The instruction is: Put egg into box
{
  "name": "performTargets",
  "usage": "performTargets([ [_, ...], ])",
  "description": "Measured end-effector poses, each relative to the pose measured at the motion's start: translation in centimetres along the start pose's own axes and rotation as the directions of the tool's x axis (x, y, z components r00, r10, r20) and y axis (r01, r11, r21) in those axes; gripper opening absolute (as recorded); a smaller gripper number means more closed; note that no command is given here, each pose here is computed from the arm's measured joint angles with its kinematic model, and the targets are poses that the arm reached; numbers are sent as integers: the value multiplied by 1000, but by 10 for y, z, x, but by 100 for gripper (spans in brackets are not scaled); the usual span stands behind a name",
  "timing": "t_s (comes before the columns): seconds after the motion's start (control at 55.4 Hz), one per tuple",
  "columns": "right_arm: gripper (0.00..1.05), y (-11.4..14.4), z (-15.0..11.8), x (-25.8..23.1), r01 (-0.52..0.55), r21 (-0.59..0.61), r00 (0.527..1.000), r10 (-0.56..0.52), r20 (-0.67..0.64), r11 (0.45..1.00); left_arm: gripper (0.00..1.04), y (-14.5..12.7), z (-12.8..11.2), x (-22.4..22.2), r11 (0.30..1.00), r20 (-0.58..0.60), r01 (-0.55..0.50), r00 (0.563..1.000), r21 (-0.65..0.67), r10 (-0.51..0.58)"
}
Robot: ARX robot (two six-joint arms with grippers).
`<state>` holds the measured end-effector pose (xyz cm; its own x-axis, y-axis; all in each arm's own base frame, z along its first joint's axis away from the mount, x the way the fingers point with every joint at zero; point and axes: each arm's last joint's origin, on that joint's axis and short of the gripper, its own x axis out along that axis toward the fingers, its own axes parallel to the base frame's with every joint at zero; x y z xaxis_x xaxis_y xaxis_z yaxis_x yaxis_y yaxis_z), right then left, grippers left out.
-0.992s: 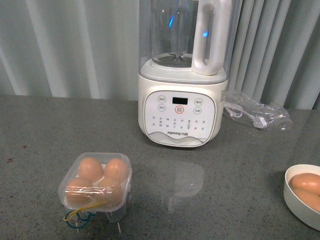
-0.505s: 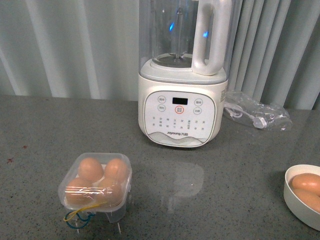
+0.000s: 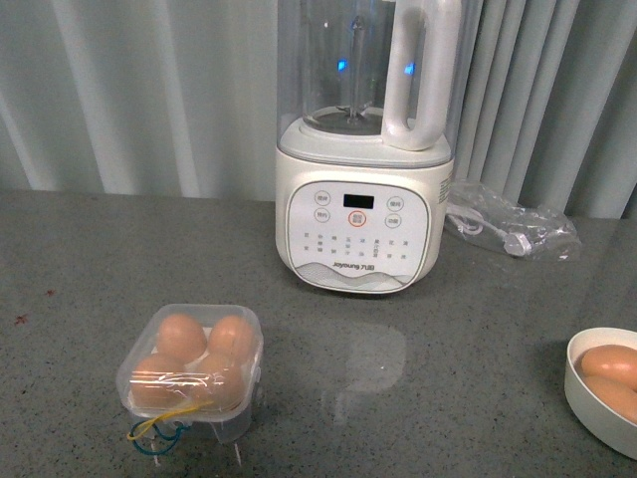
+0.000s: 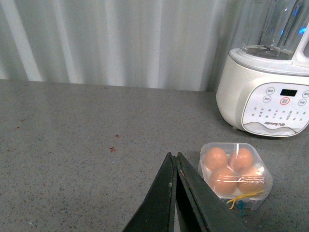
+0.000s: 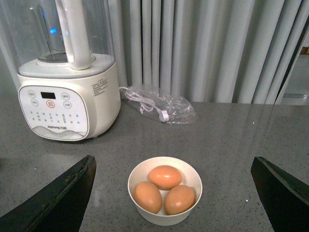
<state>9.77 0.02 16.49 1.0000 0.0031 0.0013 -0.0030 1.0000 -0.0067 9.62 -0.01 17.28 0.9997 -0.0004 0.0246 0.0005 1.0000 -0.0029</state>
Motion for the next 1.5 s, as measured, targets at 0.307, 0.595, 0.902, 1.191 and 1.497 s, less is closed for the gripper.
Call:
performTargets([
  [0.307, 97, 0, 0, 0, 0, 0, 1000, 0, 0, 1000, 58, 0, 0, 0, 1000, 0, 0, 1000, 0, 0],
  [0.595, 97, 0, 0, 0, 0, 0, 1000, 0, 0, 1000, 98, 0, 0, 0, 1000, 0, 0, 1000, 1, 0],
  [0.902, 97, 0, 0, 0, 0, 0, 1000, 0, 0, 1000, 98, 0, 0, 0, 1000, 0, 0, 1000, 1, 0],
  [1.191, 97, 0, 0, 0, 0, 0, 1000, 0, 0, 1000, 98, 0, 0, 0, 1000, 0, 0, 1000, 0, 0],
  [1.497, 97, 0, 0, 0, 0, 0, 1000, 0, 0, 1000, 98, 0, 0, 0, 1000, 0, 0, 1000, 1, 0],
])
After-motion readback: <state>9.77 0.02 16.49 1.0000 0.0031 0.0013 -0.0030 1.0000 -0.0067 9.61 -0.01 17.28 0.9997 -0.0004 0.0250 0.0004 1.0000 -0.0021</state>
